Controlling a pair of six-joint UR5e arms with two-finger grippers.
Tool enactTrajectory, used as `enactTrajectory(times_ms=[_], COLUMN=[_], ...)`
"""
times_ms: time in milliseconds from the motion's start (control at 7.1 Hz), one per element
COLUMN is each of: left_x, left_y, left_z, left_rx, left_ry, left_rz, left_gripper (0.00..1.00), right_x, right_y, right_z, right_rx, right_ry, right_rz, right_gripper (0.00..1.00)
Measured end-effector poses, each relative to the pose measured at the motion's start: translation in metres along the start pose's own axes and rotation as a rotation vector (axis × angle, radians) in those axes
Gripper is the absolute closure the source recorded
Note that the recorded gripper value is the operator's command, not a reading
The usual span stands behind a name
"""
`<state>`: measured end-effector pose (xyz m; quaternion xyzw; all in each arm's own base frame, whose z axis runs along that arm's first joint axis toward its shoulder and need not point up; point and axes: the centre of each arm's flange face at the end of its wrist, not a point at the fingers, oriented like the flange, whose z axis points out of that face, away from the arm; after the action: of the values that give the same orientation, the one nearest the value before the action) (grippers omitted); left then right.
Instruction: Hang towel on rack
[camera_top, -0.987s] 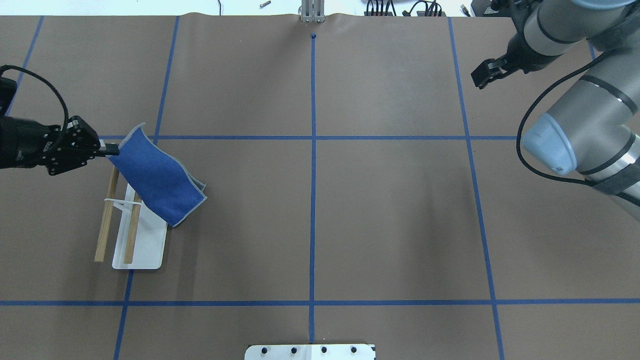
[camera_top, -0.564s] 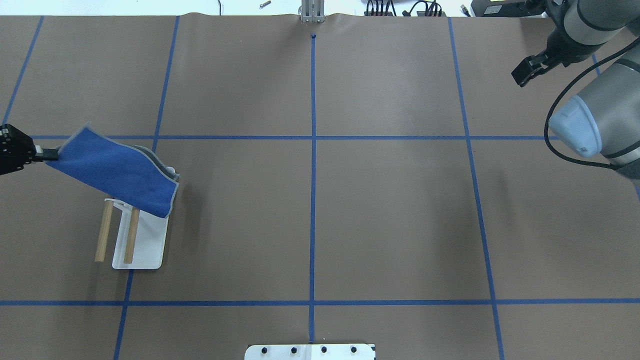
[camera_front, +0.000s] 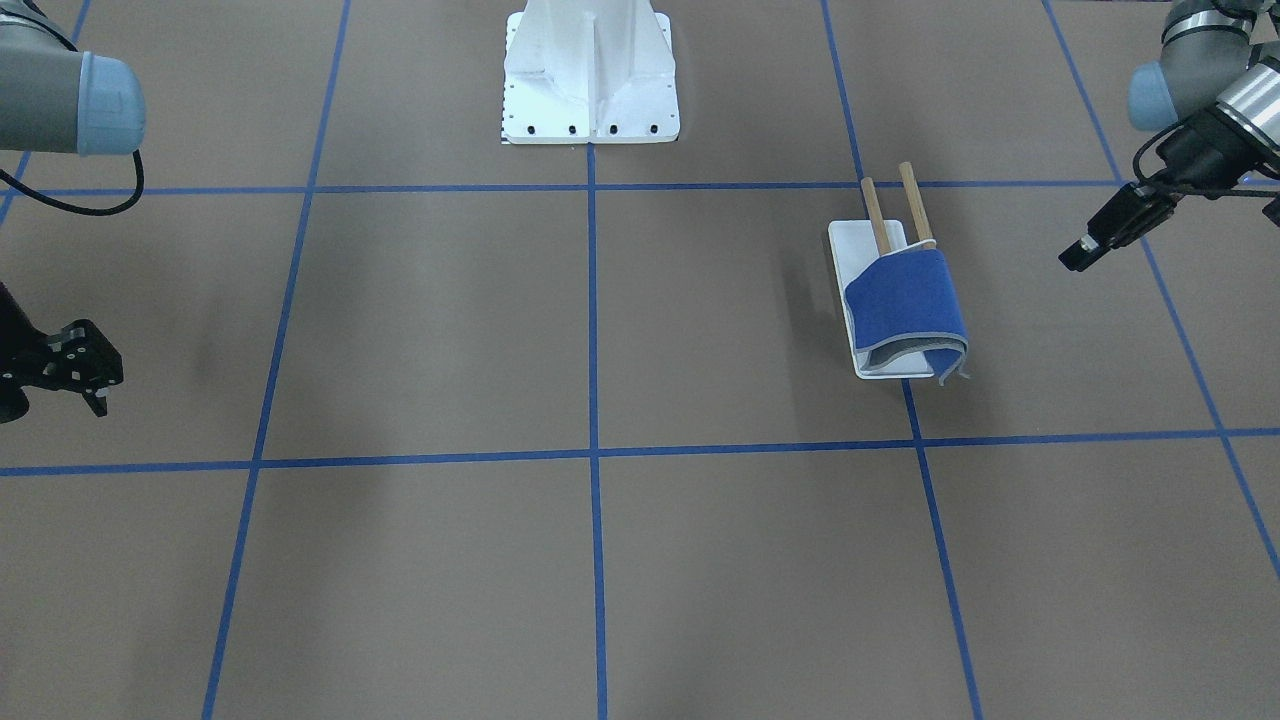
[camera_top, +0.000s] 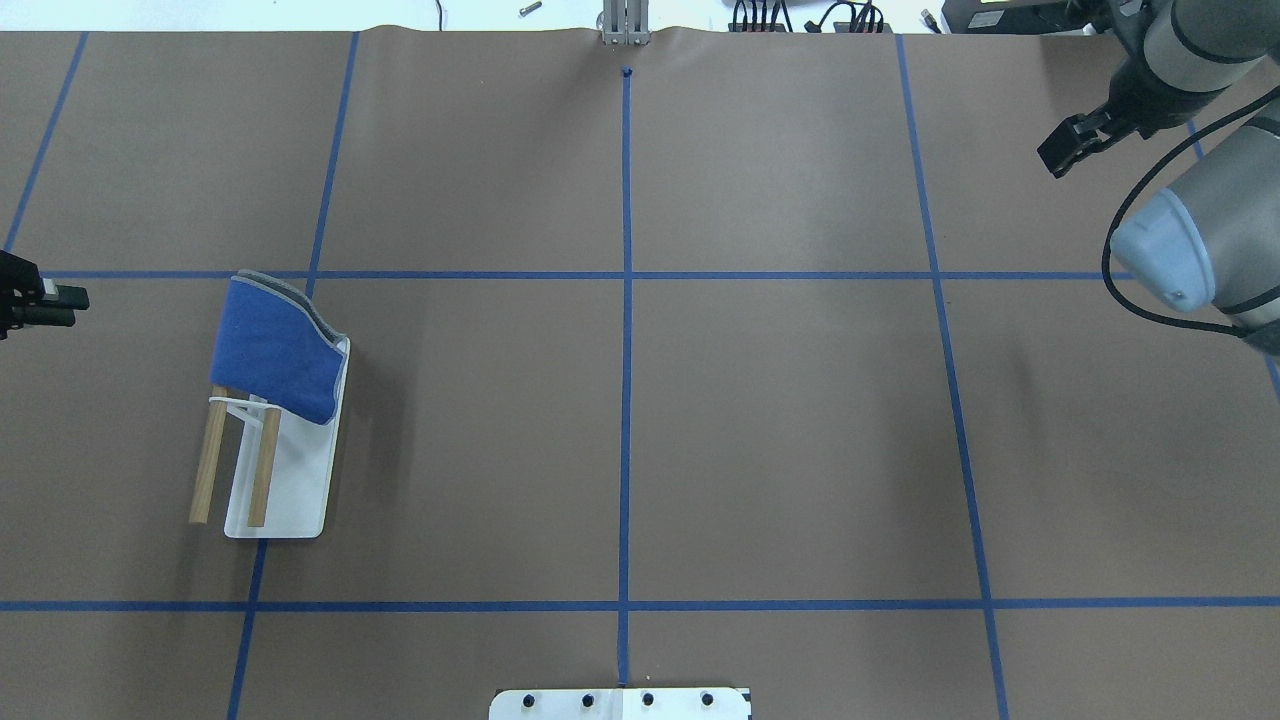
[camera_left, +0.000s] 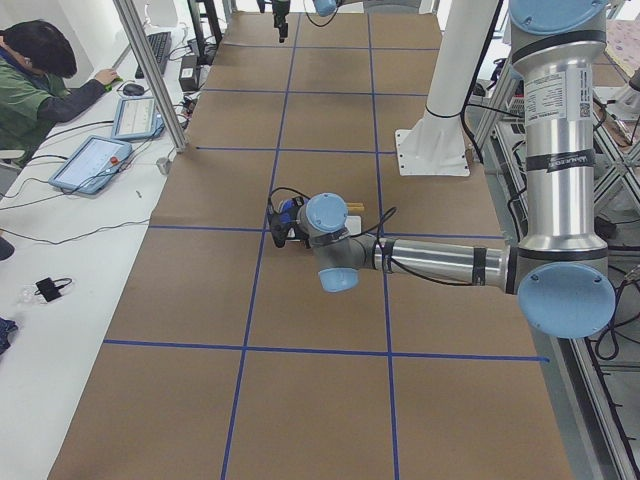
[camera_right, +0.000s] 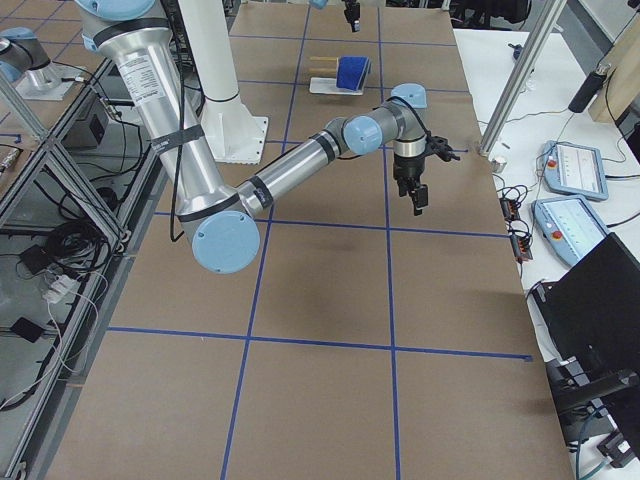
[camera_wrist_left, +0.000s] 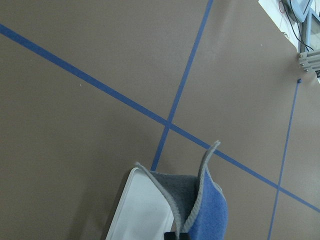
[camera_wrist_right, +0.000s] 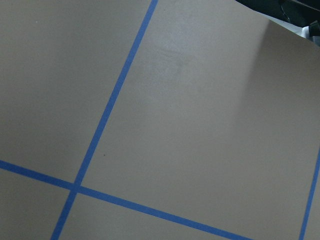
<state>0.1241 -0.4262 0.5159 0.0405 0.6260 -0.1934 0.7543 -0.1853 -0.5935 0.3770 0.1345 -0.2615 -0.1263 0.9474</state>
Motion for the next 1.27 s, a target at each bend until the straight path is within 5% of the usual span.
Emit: enactTrajectory(times_ms=[282, 705, 987, 1268], left_x=[-0.038, -0.101, -0.127, -0.131], left_y=[-0.031, -0.102, -0.12, -0.135], left_z=[-0.016, -0.081, -0.102, -0.122], left_rx=[0.045, 0.057, -0.016, -0.136], left_ry=[-0.101, -0.41, -0.553, -0.581], left_rz=[0.249, 0.574, 0.636, 0.591], left_gripper=[0.01, 0.01, 0.01, 0.01], right_x=[0.047, 0.155, 0.21, 0.244], right_y=[0.014, 0.056, 0.09, 0.116], right_z=[0.005, 0.037, 0.036, 0.033], right_rx=[-0.037, -0.126, -0.139, -0.147], right_ry=[-0.042, -0.07, -0.087, -0.088], right_rz=[0.021, 0.034, 0.053, 0.079], right_gripper=[0.0, 0.0, 0.0, 0.0])
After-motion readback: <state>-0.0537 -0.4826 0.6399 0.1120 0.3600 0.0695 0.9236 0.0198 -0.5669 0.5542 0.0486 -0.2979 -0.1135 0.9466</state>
